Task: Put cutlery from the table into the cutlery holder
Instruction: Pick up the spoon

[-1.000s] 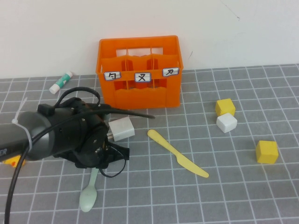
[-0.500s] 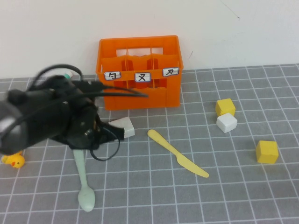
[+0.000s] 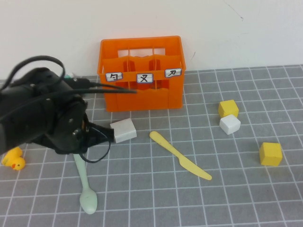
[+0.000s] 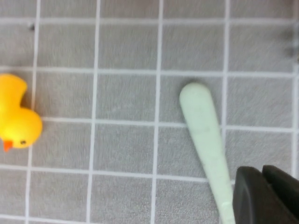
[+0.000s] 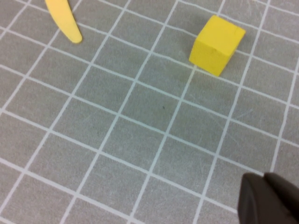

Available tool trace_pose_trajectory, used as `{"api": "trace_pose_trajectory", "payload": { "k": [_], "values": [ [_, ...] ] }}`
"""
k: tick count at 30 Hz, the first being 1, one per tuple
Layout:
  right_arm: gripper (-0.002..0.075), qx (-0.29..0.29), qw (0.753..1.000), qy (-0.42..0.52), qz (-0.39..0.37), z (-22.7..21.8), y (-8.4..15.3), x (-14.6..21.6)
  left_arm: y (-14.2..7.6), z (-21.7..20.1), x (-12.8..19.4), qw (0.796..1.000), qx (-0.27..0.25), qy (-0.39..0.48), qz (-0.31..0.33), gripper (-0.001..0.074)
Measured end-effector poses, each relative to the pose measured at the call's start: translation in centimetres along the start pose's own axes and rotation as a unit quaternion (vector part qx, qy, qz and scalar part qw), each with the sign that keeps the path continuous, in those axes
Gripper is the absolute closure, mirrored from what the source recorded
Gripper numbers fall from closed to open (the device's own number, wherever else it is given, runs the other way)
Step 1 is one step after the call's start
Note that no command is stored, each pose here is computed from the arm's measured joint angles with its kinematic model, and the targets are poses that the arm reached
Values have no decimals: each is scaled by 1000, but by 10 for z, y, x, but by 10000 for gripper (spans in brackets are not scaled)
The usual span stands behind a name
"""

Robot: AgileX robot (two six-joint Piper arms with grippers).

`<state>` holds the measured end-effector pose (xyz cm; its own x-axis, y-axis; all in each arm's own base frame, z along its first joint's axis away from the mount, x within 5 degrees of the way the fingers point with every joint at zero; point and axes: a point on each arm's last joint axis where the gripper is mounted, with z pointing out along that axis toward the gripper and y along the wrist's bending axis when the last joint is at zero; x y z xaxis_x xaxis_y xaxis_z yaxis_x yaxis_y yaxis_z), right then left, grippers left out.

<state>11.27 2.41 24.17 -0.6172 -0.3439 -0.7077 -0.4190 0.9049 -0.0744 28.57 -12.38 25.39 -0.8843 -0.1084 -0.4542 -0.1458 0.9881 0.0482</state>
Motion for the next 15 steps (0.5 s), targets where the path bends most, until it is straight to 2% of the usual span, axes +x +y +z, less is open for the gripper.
{"api": "trace_pose_trajectory", "payload": {
  "k": [5, 9, 12, 15],
  "values": [
    [729, -1, 1000, 0, 1, 0, 0, 0, -6, 19, 3, 1000, -10, 23, 0, 665],
    [729, -3, 1000, 1, 2, 0, 0, 0, -10, 32, 3, 999, -8, 30, -15, 565],
    [729, -5, 1000, 5, 1, 0, 1, 1, -4, 43, 0, 998, -11, 39, -50, 507],
    [729, -8, 1000, 5, 3, 0, 2, 1, 9, 52, -7, 994, -6, 52, -98, 486]
  ]
}}
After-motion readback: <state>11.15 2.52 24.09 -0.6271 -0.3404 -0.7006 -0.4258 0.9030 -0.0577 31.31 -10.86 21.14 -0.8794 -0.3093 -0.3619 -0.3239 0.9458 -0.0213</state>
